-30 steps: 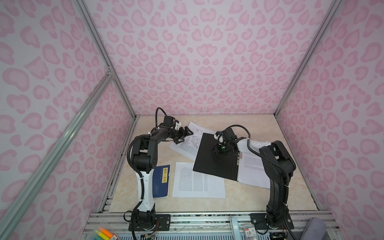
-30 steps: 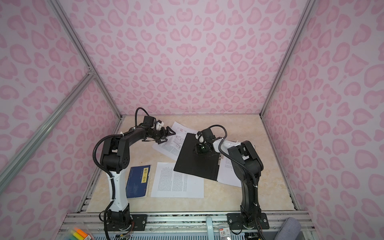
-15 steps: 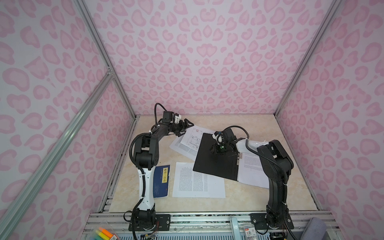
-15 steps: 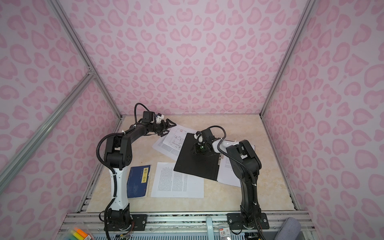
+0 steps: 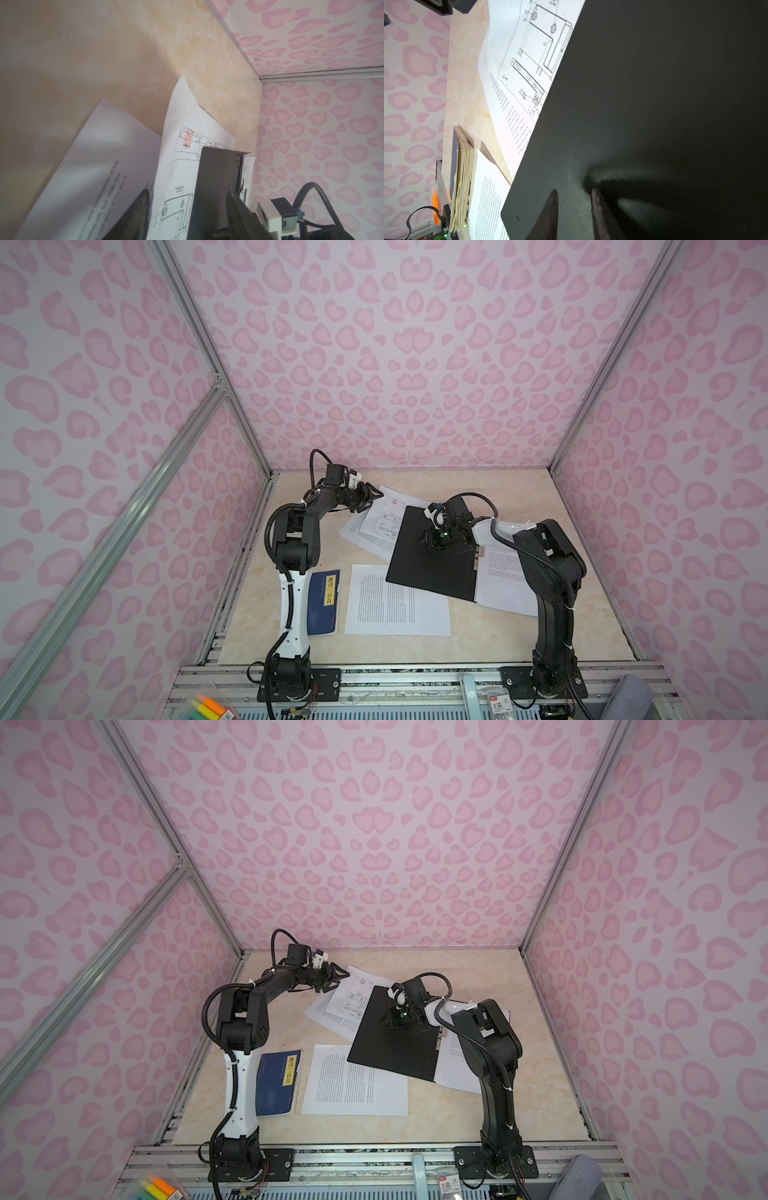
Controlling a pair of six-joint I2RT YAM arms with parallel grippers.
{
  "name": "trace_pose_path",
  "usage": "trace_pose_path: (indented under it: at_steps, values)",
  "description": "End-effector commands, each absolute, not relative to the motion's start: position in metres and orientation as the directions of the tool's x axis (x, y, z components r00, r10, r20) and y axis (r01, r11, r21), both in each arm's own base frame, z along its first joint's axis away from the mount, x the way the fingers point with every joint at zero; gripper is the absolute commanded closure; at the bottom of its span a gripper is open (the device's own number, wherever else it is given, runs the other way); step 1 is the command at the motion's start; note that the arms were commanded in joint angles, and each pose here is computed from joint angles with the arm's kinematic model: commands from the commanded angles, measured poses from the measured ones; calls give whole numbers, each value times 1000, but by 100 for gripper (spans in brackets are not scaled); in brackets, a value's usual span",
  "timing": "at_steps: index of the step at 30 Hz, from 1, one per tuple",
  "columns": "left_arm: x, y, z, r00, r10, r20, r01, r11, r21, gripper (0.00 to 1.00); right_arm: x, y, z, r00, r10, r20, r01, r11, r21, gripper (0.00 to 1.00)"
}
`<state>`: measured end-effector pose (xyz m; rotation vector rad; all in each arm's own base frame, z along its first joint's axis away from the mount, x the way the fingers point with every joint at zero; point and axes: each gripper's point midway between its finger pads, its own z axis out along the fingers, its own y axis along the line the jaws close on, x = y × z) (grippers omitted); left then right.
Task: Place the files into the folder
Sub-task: 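Pinch the technical-drawing sheet's edge with the left gripper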
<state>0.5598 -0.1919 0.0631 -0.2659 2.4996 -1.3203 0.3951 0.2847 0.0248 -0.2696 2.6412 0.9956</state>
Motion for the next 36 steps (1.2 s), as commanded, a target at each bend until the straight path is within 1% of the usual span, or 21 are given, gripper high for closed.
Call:
trace_pose_path:
  at_steps: [1,4,6,9,13,15,19,22,25,27,31,36]
  values:
    - [558,-194,56,-944,-291,-157,-31,550,-834,44,383,274,6,-963,-58,-265,-210,775,596,69]
    - [556,-195,53,-947,-287,-145,-37,545,-838,49,384,275,10,-960,-52,-274,-213,769,603,69]
    - [556,-195,50,-949,-286,-135,-43,540,-841,55,385,274,12,-959,-44,-281,-213,766,607,68]
    - [554,-196,44,-952,-281,-122,-53,541,-839,59,385,274,14,-960,-36,-279,-209,756,620,68]
    - [553,-193,34,-952,-283,-116,-69,568,-820,62,385,275,16,-961,-19,-277,-199,743,639,67]
    - [551,-189,31,-951,-280,-134,-61,594,-802,58,385,275,17,-961,-14,-276,-196,737,647,67]
    - [551,-190,33,-953,-258,-159,-27,595,-803,56,386,277,18,-962,0,-273,-189,721,666,67]
    - [550,-193,38,-954,-237,-182,10,584,-811,46,385,277,17,-964,7,-266,-181,714,676,67]
    - [551,-195,48,-950,-215,-228,68,569,-820,34,385,278,18,-964,10,-266,-181,707,683,67]
    - [551,-198,55,-945,-191,-266,118,560,-820,27,384,279,18,-965,12,-262,-179,699,692,67]
    - [554,-200,61,-937,-166,-308,171,550,-817,23,386,281,18,-966,20,-258,-174,690,703,67]
    - [557,-200,62,-930,-153,-336,205,542,-815,16,386,281,19,-967,23,-253,-169,682,711,67]
